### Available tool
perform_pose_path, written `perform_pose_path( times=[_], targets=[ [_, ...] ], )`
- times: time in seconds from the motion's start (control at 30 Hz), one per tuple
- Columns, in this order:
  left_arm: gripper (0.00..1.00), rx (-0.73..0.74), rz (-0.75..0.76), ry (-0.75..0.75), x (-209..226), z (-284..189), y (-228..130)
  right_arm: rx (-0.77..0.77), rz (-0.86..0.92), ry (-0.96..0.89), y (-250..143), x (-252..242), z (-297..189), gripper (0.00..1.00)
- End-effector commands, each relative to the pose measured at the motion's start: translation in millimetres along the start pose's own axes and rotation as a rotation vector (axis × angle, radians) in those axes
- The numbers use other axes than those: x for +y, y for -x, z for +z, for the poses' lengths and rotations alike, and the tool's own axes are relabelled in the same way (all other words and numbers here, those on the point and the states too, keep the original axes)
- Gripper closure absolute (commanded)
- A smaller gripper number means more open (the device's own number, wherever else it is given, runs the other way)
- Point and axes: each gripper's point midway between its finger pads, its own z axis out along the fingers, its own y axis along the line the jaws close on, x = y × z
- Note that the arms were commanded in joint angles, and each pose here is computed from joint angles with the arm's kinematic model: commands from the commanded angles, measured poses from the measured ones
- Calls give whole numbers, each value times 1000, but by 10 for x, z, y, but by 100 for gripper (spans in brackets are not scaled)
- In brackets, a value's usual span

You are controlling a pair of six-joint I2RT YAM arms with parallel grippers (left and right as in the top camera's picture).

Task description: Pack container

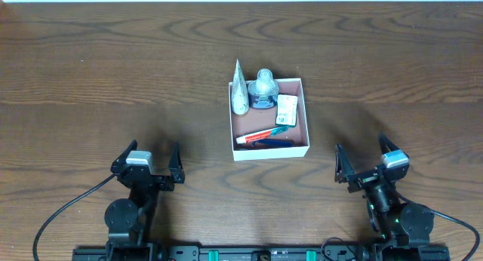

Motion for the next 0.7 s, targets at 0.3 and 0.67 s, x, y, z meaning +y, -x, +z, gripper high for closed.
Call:
perform_pose_path(
  times=[0.3, 0.67],
  targets=[
    [2, 43, 15, 1, 18, 24, -176, 77, -55, -53, -286, -112, 3, 1],
    [2, 43, 15, 1, 18, 24, -176, 77, -82, -77, -281, -154, 0, 1]
  ],
)
